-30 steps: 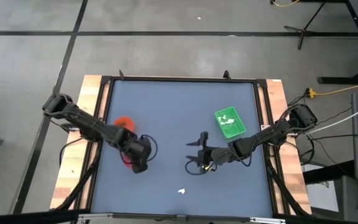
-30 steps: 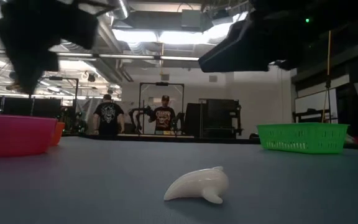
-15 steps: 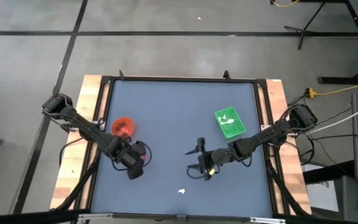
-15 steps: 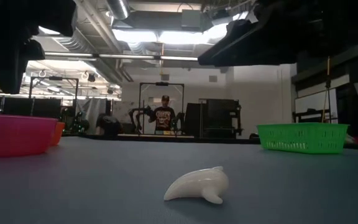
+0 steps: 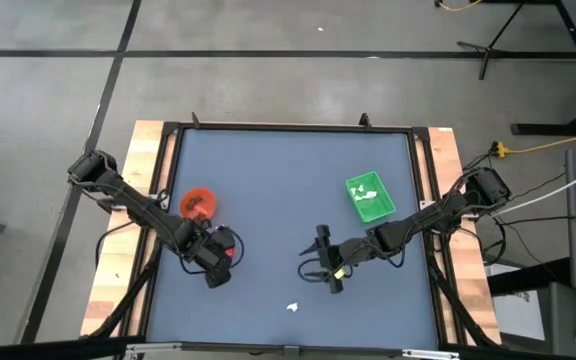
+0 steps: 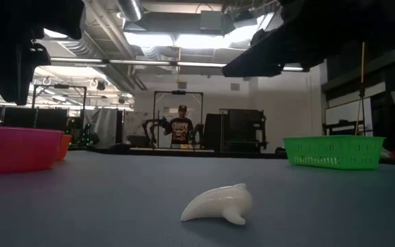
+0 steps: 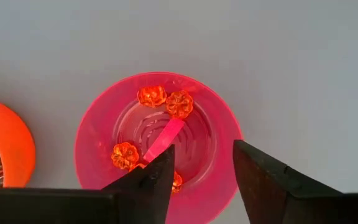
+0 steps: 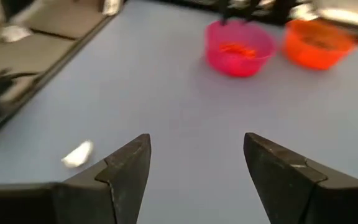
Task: Sort Halloween decoration
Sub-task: Put the white ghost toy into the green bin
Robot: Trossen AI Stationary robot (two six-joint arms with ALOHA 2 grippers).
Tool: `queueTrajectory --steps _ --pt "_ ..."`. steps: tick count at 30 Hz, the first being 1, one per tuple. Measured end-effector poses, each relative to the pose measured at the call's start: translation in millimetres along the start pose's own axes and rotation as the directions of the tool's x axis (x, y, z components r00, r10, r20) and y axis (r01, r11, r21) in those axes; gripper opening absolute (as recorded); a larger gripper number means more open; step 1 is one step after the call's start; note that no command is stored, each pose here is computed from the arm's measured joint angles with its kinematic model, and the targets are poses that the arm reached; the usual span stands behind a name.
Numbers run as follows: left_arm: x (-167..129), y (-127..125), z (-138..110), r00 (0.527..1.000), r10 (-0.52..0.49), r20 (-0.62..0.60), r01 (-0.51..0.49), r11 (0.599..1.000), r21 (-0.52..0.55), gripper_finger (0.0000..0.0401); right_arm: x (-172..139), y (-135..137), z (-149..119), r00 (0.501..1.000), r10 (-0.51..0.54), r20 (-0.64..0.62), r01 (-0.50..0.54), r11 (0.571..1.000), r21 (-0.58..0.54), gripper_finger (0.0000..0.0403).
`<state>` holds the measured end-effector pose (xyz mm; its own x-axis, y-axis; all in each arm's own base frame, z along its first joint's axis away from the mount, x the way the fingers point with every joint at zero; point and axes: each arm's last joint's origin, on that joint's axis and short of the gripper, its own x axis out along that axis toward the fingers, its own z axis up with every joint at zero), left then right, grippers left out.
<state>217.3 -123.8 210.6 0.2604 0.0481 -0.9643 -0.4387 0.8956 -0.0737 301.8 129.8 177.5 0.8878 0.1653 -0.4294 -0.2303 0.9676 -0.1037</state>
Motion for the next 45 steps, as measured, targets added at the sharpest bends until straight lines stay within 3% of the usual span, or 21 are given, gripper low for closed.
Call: queueTrajectory --steps 4,11,15,22,28,38,45 --pt "0.0 0.0 0.0 1.000 0.000 0.000 0.000 1.000 0.000 0.0148 -0.6 5.5 -4.2 0.991 0.124 -0.040 -0.122 0.991 0.053 0.0259" --pt "0.0 -0.4 0.2 1.000 -0.004 0.002 0.004 1.000 -0.001 0.0148 -7.0 30.4 -7.3 0.975 0.210 -0.068 -0.200 0.970 0.138 0.0259" --pt "0.0 -0.4 0.3 1.000 -0.004 0.002 0.004 1.000 0.000 0.0148 -13.7 50.8 -8.0 0.965 0.254 -0.066 -0.245 0.962 0.121 0.0259" --pt "0.0 -0.4 0.3 1.000 -0.005 0.003 0.005 1.000 -0.001 0.0148 -18.8 63.4 -5.2 0.985 0.170 -0.027 -0.167 0.981 0.098 0.0259" --pt "0.0 -0.6 0.3 1.000 -0.006 0.003 0.006 1.000 -0.001 0.0148 -16.9 65.9 16.4 0.985 0.172 0.008 -0.172 0.980 0.097 0.0259" --pt "0.0 -0.6 0.4 1.000 -0.006 0.003 0.006 1.000 -0.001 0.0147 -17.2 65.3 17.4 0.982 0.122 -0.144 -0.100 0.983 0.155 0.0259" --pt "-0.1 -0.9 -0.1 1.000 -0.007 0.003 0.007 1.000 0.001 0.0147 -20.4 63.9 2.9 0.943 0.149 -0.298 -0.123 0.987 0.104 0.0259"
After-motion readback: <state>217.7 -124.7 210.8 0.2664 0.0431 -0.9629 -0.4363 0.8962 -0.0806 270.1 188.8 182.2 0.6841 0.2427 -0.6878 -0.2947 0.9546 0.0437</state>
